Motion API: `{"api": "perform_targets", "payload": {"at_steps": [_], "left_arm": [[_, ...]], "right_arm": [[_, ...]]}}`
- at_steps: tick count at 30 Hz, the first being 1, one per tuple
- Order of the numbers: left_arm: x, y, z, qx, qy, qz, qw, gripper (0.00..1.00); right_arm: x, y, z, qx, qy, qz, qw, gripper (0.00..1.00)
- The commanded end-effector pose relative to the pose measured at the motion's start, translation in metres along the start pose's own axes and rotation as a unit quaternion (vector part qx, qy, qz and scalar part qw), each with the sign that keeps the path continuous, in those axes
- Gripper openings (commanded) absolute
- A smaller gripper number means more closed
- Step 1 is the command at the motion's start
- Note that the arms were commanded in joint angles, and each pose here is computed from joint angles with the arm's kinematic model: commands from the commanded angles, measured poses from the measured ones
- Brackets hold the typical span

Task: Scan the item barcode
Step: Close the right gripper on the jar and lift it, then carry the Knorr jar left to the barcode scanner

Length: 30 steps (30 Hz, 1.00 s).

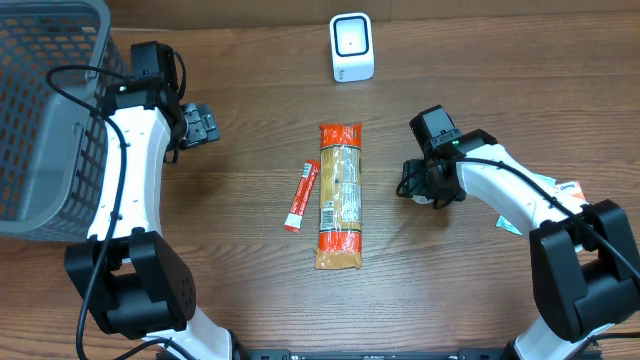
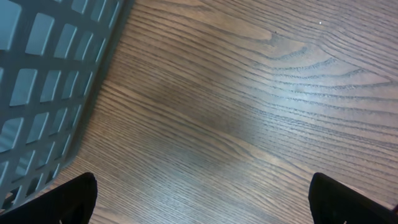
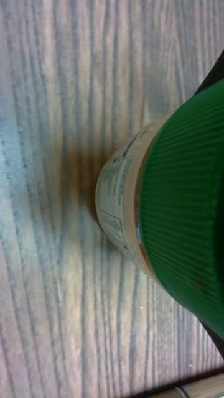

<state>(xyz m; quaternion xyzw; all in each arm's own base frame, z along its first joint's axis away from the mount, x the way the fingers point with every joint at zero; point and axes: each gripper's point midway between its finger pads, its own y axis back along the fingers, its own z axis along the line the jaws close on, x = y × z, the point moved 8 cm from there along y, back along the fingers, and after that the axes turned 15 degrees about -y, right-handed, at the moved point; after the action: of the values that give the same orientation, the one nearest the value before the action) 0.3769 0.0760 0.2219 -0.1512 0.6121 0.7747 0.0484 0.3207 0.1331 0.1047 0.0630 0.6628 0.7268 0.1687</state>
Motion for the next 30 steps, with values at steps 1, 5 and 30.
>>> {"api": "perform_targets", "payload": {"at_steps": [1,5,30], "left_arm": [[-0.004,0.008,-0.001,0.003,-0.006,-0.013,1.0,1.0],[-0.004,0.008,-0.001,0.003,-0.006,-0.013,1.0,1.0],[-0.004,0.008,-0.001,0.003,-0.006,-0.013,1.0,1.0]], "right_arm": [[-0.011,0.02,0.011,-0.02,0.0,-0.023,1.0,0.42],[-0.013,0.023,0.013,-0.02,0.0,-0.023,1.0,0.37],[-0.066,0.177,0.077,-0.176,0.053,-0.107,0.977,0.27]]}}
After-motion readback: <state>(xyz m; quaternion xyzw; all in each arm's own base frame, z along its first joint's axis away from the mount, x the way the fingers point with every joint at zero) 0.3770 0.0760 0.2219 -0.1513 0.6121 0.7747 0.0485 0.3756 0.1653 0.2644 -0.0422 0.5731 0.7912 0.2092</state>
